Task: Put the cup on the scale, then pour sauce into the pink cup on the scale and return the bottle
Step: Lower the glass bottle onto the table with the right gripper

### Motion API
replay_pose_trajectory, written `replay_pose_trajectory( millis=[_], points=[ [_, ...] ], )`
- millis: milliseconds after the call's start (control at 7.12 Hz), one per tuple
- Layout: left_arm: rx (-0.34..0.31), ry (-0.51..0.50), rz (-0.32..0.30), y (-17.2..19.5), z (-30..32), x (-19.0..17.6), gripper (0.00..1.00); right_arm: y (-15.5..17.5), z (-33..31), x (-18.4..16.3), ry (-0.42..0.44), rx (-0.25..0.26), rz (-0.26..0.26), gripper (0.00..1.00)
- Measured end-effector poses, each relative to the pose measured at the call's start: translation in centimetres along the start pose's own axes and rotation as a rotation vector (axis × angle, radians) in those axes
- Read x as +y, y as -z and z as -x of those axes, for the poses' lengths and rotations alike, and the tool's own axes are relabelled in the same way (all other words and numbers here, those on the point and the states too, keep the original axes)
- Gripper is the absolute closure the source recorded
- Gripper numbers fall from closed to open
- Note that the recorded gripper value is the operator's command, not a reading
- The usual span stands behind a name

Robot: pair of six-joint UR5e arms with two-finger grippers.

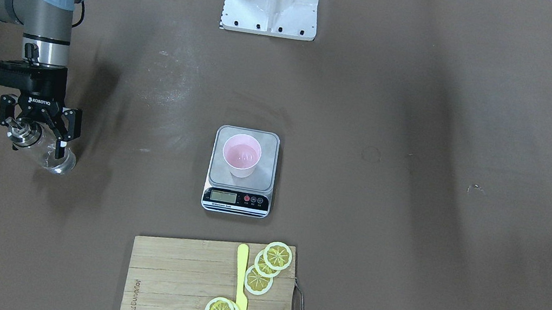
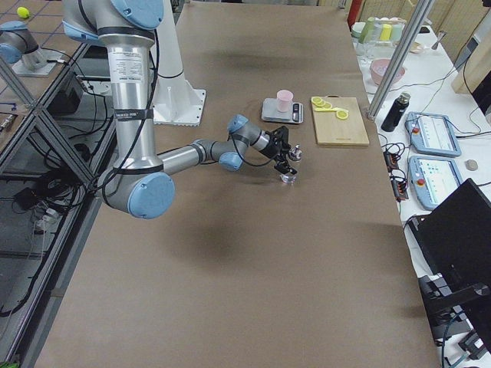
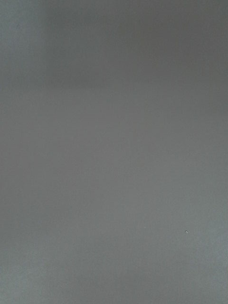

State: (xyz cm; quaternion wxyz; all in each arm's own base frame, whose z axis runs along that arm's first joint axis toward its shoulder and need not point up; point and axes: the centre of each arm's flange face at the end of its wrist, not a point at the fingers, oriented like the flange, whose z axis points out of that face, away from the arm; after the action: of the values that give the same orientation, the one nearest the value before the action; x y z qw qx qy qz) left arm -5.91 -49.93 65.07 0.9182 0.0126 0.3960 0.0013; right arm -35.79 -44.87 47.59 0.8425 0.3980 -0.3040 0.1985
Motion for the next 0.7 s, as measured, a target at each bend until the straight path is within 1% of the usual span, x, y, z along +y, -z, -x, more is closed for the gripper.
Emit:
replay_pose_trajectory(
  millis=[421, 702],
  points=[
    [0.000, 0.000, 0.000, 0.0, 0.0, 0.0, 0.02, 0.5, 0.6, 0.1, -0.009, -0.008, -0.002, 0.00],
    [0.001, 0.002, 0.004, -0.2, 0.2, 0.3, 0.02, 1.3, 0.4, 0.8, -0.001, -0.013, 0.009, 0.00]
  ],
)
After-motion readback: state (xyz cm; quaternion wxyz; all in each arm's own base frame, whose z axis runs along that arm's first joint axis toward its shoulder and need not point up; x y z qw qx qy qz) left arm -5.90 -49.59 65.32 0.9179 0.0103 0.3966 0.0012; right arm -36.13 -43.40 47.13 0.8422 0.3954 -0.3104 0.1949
